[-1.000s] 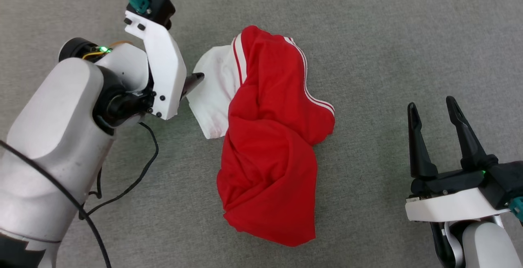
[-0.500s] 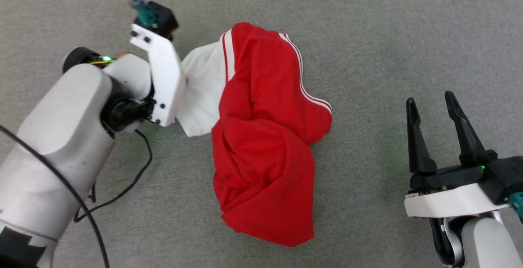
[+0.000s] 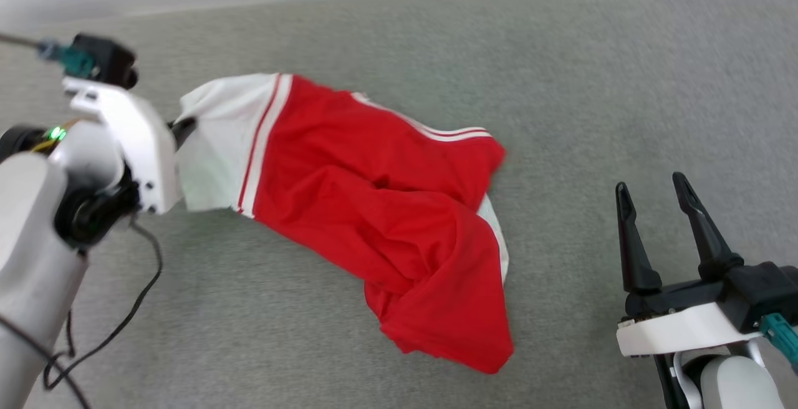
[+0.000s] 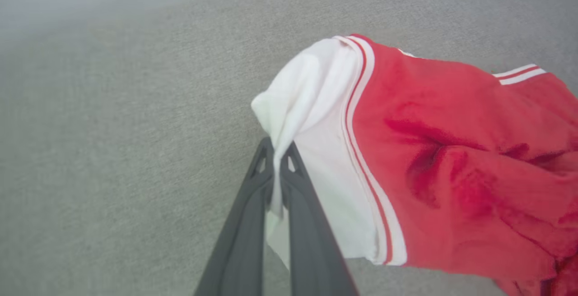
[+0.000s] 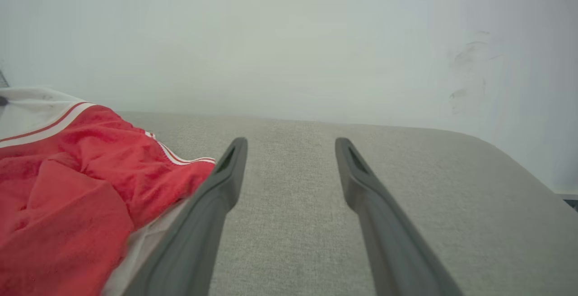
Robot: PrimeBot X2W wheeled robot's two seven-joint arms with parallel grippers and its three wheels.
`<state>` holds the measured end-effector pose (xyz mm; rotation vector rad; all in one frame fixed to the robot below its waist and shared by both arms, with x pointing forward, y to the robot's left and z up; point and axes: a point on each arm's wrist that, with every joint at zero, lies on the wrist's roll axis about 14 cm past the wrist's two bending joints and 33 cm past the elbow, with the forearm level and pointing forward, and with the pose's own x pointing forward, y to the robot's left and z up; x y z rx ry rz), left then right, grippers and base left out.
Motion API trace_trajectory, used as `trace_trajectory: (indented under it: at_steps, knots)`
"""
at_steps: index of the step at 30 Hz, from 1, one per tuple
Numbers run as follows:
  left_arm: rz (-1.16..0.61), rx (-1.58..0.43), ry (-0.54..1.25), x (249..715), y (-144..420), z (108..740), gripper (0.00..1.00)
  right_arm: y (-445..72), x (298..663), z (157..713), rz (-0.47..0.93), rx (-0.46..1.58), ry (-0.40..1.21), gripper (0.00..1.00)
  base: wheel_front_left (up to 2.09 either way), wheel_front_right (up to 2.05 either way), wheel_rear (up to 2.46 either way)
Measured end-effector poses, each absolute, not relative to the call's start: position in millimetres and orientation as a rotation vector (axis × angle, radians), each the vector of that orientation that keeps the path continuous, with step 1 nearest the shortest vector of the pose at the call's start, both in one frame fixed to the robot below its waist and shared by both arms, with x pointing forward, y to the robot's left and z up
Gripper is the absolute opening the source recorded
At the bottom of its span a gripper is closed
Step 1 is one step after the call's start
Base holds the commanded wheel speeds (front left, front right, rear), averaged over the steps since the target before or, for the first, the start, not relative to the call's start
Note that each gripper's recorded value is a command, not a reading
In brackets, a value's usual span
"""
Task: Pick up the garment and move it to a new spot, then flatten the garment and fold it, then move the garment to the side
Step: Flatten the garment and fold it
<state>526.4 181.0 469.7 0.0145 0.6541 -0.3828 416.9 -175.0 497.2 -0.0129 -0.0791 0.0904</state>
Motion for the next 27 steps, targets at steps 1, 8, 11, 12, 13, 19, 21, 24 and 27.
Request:
trace_trajectory:
  at_steps: [1,8,11,12,13,19,21,24,27]
  knots:
    - [-0.358,0.013,0.647,520,192,471,0.0,-172,417,499,0.099,-0.013,-0.084,1.0,0.0,0.0,0.0]
    - [-0.23,-0.059,0.64,463,239,461,0.0,-151,413,506,0.158,-0.003,-0.103,1.0,0.0,0.0,0.0]
    - [-0.226,-0.086,0.669,436,238,447,0.22,-143,412,509,0.182,-0.003,-0.111,1.0,0.0,0.0,0.0]
    - [-0.228,-0.09,0.671,428,235,444,0.77,-141,411,510,0.187,-0.003,-0.113,1.0,0.0,0.0,0.0]
    - [-0.231,-0.092,0.663,422,232,443,1.0,-140,409,511,0.19,-0.003,-0.114,1.0,0.0,0.0,0.0]
    - [-0.21,-0.075,0.353,428,228,487,1.0,-136,405,519,0.204,-0.012,-0.134,1.0,0.0,0.0,0.0]
    - [-0.189,-0.04,0.156,428,230,518,1.0,-137,402,525,0.198,-0.018,-0.15,1.0,0.0,0.0,0.0]
    - [-0.141,-0.026,-0.01,420,231,539,1.0,-139,399,530,0.194,-0.02,-0.164,1.0,0.0,0.0,0.0]
    - [-0.083,0.006,-0.07,404,231,543,1.0,-140,396,533,0.19,-0.022,-0.174,1.0,0.0,0.0,0.0]
